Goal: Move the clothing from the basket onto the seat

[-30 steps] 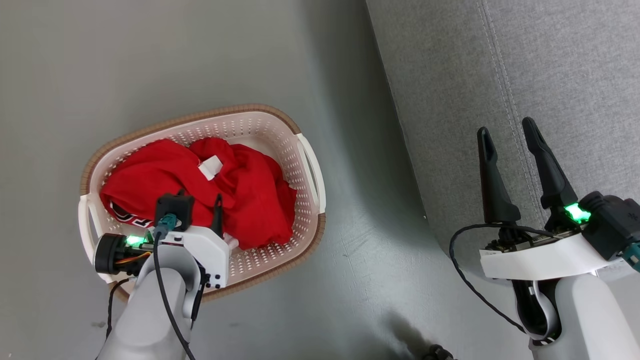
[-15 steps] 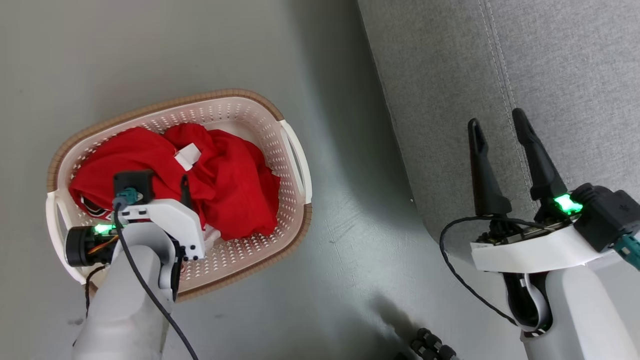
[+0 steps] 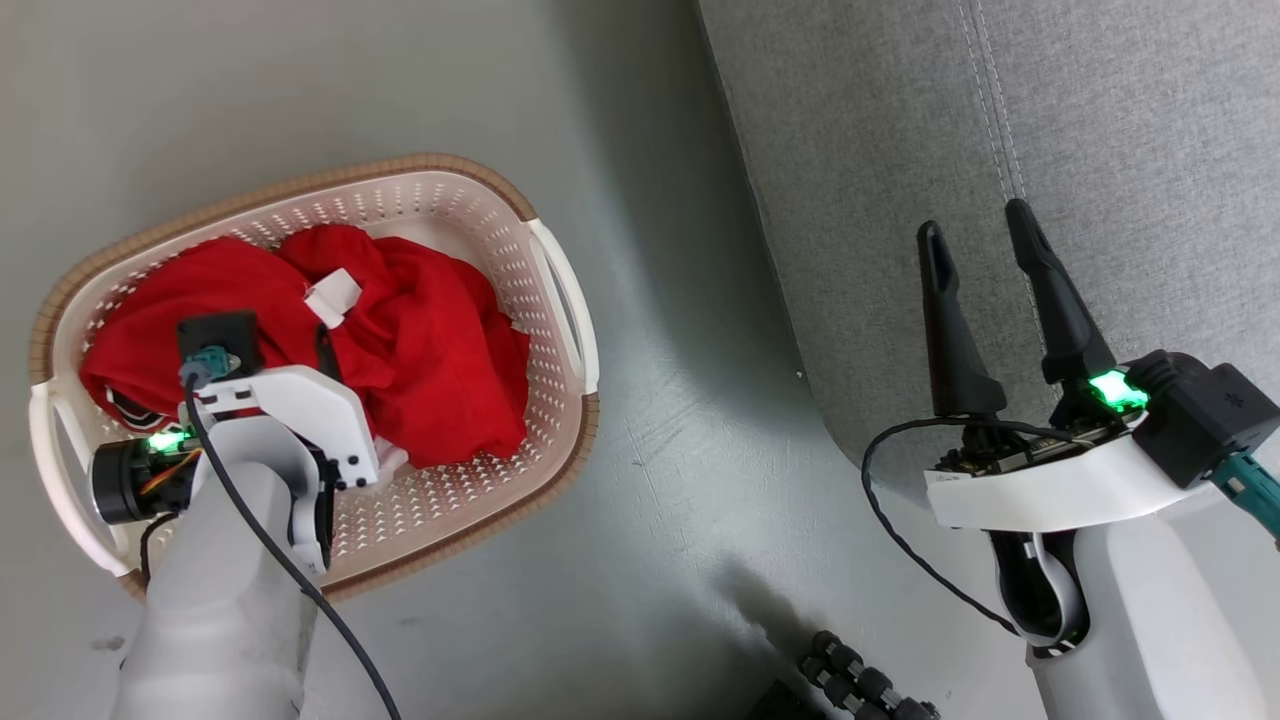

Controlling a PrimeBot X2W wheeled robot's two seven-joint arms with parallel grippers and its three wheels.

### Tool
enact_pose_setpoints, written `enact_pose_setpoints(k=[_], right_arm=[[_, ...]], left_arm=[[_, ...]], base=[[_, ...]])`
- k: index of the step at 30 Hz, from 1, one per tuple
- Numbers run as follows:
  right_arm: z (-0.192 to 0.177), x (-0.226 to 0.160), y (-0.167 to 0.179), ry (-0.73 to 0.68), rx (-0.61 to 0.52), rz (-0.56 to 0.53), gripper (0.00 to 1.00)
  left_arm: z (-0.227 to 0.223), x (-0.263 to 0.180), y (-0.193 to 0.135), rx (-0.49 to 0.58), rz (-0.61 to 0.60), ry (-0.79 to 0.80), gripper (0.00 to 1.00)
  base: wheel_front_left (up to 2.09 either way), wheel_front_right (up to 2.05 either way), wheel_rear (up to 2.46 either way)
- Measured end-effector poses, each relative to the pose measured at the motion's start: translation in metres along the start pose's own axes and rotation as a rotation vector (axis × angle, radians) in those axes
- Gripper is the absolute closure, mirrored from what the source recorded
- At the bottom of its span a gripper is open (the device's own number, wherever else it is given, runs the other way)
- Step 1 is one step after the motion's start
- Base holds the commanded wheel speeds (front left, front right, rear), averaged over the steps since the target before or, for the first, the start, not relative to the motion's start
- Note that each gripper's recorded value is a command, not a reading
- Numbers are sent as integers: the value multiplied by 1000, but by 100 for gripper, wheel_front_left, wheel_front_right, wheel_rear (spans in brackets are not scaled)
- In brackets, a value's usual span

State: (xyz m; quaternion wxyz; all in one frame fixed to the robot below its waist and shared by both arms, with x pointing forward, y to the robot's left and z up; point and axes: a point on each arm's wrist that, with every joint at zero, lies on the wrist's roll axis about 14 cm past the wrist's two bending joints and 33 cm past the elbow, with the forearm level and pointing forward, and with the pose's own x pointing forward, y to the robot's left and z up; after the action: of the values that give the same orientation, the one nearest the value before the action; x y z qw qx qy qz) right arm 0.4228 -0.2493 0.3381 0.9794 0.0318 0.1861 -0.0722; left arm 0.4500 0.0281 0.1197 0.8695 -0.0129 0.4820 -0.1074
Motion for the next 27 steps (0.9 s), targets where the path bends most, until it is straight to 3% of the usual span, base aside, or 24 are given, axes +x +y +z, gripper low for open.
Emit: enact_pose_setpoints(k=[14,27], right_arm=[[-7,7,-2,11,-2,-1,0],[-17,8,-2,36,1,-1,0]], left_arm=[[-7,15,8,-40,52,34,0],[-2,25,-4,-95,36,35,0]], base=[[0,0,0],[0,0,0]])
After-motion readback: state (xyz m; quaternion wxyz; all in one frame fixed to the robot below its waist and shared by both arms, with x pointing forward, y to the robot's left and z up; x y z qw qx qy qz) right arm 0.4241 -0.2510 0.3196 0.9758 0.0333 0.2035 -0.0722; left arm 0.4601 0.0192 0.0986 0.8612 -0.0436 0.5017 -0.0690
